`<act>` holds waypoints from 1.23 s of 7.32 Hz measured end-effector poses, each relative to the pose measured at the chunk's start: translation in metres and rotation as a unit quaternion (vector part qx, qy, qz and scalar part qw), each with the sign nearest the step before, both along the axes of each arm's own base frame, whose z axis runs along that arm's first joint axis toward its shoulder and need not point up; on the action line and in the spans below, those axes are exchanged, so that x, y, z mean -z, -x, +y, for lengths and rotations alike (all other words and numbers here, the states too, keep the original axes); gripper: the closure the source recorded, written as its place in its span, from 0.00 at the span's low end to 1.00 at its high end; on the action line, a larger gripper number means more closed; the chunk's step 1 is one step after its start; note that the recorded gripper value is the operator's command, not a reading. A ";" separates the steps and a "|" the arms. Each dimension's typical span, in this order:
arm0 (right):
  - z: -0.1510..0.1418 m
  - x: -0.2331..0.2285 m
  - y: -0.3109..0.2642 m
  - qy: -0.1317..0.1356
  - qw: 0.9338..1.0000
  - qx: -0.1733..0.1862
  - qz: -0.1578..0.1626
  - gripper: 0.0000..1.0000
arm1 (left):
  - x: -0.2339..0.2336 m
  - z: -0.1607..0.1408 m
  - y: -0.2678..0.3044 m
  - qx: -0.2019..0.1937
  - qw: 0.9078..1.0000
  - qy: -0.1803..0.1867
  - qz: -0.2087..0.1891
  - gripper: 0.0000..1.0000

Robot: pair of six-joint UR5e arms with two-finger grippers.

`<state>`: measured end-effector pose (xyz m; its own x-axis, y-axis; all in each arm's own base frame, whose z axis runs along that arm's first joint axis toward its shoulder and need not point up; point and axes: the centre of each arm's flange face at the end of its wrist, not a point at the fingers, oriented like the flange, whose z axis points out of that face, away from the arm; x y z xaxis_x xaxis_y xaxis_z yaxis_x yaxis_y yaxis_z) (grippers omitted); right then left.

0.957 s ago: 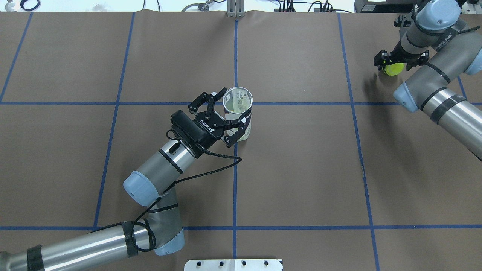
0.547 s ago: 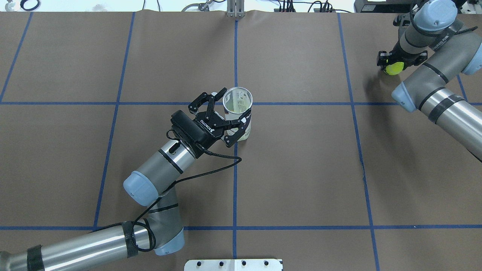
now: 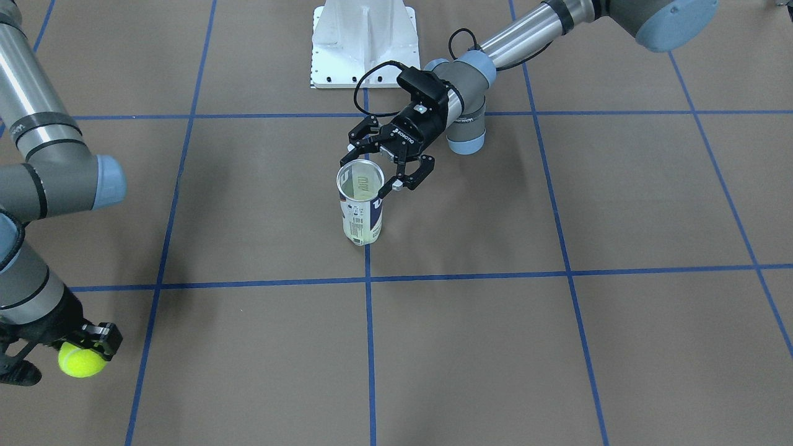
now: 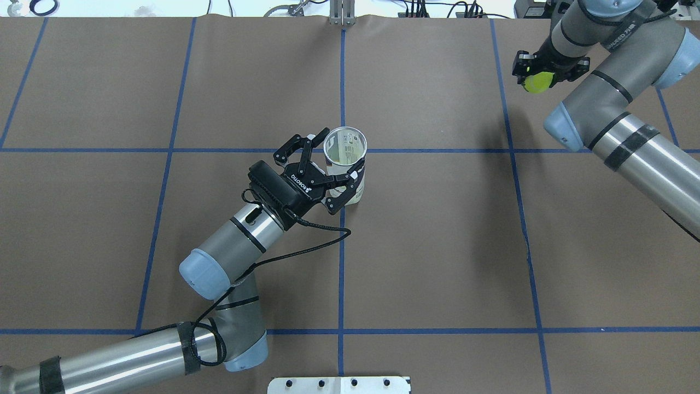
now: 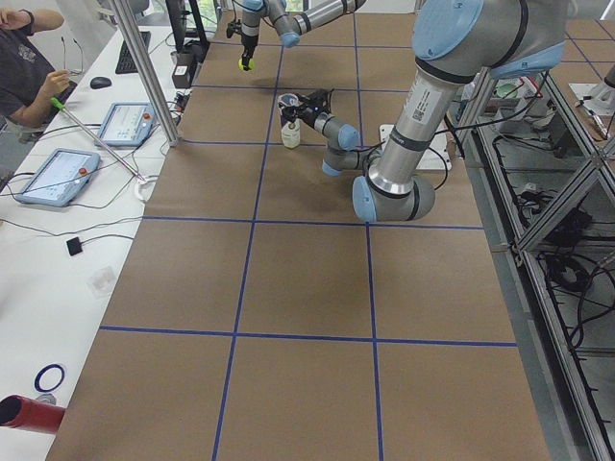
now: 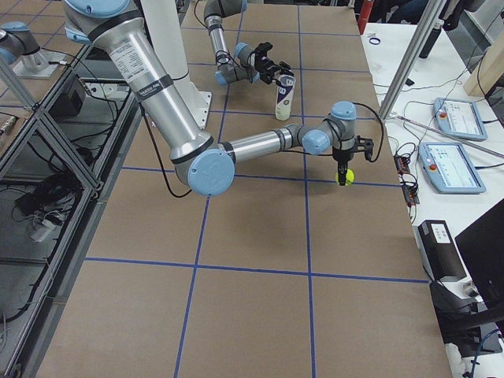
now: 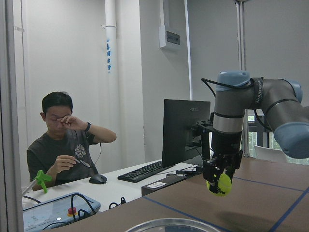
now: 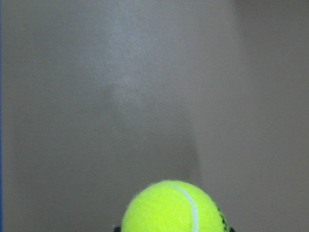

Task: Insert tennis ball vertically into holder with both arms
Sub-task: 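Carry the second ball with the right gripper over the can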

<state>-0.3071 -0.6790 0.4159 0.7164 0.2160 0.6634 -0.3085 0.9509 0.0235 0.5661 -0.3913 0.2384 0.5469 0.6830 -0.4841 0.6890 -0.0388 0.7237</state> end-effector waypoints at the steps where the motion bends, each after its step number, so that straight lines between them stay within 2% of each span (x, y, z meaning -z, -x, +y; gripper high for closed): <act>1: 0.025 0.048 0.017 0.025 0.999 -0.011 -0.044 1.00 | 0.000 0.000 0.000 0.000 1.000 0.000 0.000 0.14; 3: 0.091 0.160 0.050 0.073 0.991 -0.020 -0.109 1.00 | -0.004 0.001 0.000 -0.001 1.000 0.001 -0.003 0.14; 5: 0.158 0.256 0.075 0.104 0.982 -0.017 -0.156 1.00 | -0.005 0.001 0.000 -0.001 1.000 0.001 -0.004 0.14; 7: 0.196 0.308 0.091 0.119 0.974 -0.011 -0.193 1.00 | -0.005 0.002 0.000 -0.001 1.000 0.001 -0.003 0.14; 9: 0.215 0.328 0.110 0.125 0.971 0.000 -0.202 1.00 | -0.003 0.002 0.000 -0.001 1.000 0.001 -0.002 0.14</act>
<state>-0.4175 -0.4644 0.0879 0.4083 0.4057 0.8177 -0.2440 0.9117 -0.3305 0.5661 -0.3896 0.2419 0.5471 0.6837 -0.4830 0.6863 -0.0359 0.7265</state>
